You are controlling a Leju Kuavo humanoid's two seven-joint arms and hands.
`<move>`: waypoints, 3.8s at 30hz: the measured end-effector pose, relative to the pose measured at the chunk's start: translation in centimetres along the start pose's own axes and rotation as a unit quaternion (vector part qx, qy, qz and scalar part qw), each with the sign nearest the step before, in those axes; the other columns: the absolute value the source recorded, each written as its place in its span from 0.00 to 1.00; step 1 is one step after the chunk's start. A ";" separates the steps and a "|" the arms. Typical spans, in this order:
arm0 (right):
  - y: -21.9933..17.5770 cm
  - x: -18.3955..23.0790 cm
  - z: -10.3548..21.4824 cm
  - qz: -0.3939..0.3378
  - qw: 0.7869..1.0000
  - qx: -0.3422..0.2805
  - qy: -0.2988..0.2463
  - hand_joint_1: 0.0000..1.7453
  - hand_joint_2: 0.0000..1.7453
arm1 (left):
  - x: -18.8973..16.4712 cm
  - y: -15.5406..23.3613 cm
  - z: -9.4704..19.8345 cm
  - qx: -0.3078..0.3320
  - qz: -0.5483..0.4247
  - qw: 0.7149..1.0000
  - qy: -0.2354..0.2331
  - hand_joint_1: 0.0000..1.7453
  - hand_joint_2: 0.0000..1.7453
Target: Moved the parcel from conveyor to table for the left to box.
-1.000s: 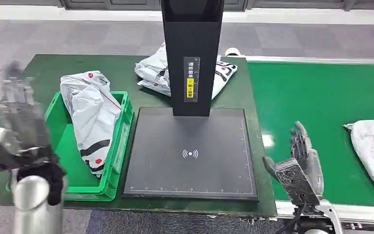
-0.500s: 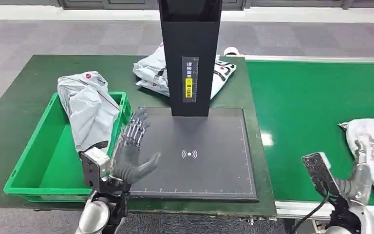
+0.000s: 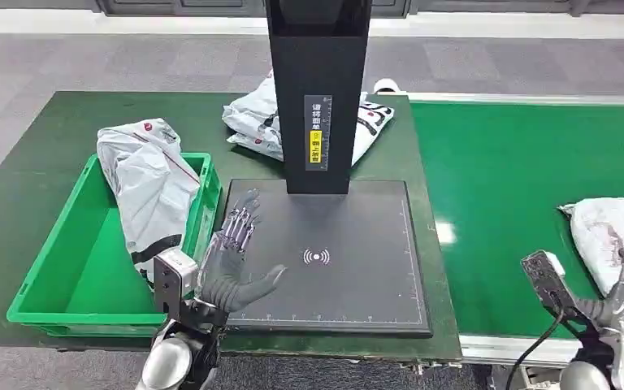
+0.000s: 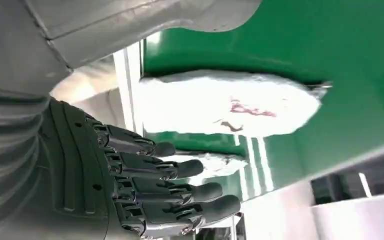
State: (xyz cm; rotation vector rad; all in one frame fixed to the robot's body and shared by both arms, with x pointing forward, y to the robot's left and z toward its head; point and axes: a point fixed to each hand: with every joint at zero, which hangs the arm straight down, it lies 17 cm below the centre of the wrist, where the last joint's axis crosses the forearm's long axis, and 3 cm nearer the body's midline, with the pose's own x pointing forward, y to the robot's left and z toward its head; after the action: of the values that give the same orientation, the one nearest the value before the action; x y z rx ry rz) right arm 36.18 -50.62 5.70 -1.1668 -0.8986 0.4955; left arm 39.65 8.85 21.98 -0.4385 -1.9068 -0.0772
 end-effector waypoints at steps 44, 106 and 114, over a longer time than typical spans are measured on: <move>-1.8 -10.9 -14.0 0.132 0.963 0.085 0.218 0.00 1.00 | -5.4 0.3 1.3 0.008 0.031 0.998 0.057 0.00 1.00; 8.3 -9.4 -7.7 0.133 0.900 0.387 0.149 1.00 1.00 | -9.8 0.4 2.9 0.019 0.059 0.992 0.112 0.00 1.00; 8.3 -8.9 -8.1 0.121 0.907 0.379 0.140 1.00 1.00 | -9.7 0.5 2.9 0.023 0.066 0.991 0.112 0.00 1.00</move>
State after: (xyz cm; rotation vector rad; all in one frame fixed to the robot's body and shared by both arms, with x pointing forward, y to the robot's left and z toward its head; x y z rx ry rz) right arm 38.54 -58.99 -5.99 -0.6011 -0.2487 0.7696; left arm 40.23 7.49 11.92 -0.5026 -1.6528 0.0049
